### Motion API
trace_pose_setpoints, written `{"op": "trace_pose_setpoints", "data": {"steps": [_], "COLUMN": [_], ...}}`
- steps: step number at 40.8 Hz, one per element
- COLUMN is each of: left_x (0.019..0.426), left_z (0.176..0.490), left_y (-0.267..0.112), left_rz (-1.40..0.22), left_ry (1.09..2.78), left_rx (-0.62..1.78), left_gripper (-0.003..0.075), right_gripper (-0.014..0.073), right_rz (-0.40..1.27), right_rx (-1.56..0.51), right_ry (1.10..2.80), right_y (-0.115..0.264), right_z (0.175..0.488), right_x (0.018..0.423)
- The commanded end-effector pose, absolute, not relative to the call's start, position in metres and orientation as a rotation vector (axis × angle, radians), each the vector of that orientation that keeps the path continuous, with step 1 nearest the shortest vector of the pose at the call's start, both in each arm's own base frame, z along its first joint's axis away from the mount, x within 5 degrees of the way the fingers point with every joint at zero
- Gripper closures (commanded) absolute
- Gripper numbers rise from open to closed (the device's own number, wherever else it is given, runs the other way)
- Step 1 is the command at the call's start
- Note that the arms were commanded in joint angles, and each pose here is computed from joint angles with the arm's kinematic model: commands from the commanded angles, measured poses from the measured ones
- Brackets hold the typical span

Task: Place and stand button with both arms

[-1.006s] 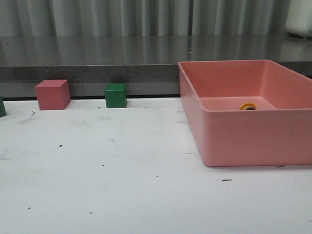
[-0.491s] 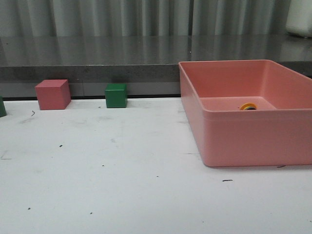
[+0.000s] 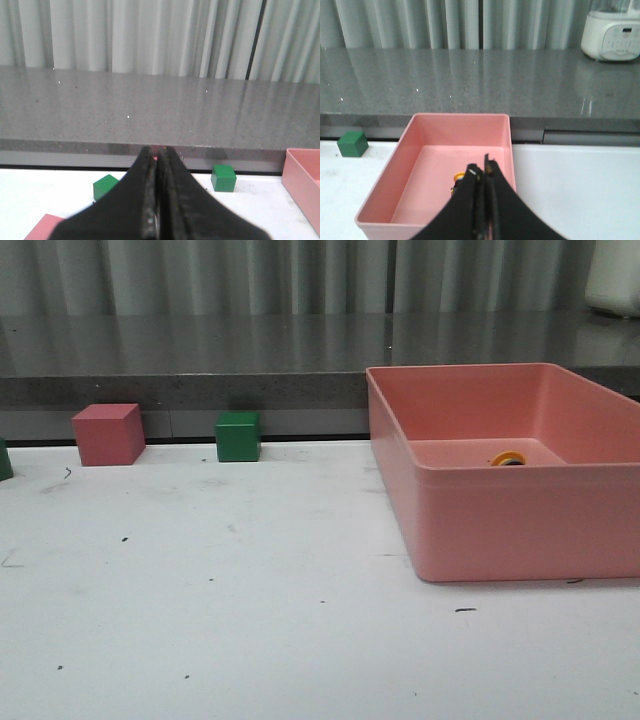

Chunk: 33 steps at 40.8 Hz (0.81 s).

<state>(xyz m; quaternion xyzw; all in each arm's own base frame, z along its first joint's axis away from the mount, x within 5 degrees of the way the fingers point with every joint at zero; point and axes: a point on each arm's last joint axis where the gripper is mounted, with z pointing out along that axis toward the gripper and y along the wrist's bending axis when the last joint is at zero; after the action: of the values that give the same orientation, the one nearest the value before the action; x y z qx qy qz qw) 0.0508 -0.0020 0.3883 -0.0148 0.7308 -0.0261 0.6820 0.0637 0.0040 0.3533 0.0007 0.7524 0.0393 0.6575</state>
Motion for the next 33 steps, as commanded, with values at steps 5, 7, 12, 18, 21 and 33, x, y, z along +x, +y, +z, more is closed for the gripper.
{"op": "trace_pose_setpoints", "data": {"steps": [5, 7, 12, 18, 21, 33], "left_x": [0.068, 0.071, 0.075, 0.076, 0.076, 0.077], "left_z": [0.399, 0.398, 0.397, 0.397, 0.397, 0.398], "left_y": [-0.003, -0.003, -0.003, -0.003, -0.003, -0.002], "left_rz": [-0.074, -0.074, -0.074, -0.074, -0.077, -0.070], "left_ry": [1.627, 1.638, 1.653, 1.654, 1.654, 1.647], "left_rx": [-0.034, -0.034, -0.035, -0.035, -0.036, -0.034], "left_gripper": [0.0740, 0.0740, 0.0740, 0.0740, 0.0740, 0.0704], "right_gripper": [0.0711, 0.0711, 0.0711, 0.0711, 0.0711, 0.0622], "right_rz": [0.070, 0.069, 0.069, 0.069, 0.069, 0.070], "right_rx": [-0.004, -0.004, -0.004, -0.004, -0.004, -0.004], "right_ry": [1.718, 1.724, 1.726, 1.725, 1.723, 1.717], "right_y": [0.004, 0.004, 0.004, 0.004, 0.004, 0.004], "right_z": [0.362, 0.361, 0.361, 0.361, 0.361, 0.362], "right_x": [0.080, 0.082, 0.083, 0.083, 0.083, 0.083]}}
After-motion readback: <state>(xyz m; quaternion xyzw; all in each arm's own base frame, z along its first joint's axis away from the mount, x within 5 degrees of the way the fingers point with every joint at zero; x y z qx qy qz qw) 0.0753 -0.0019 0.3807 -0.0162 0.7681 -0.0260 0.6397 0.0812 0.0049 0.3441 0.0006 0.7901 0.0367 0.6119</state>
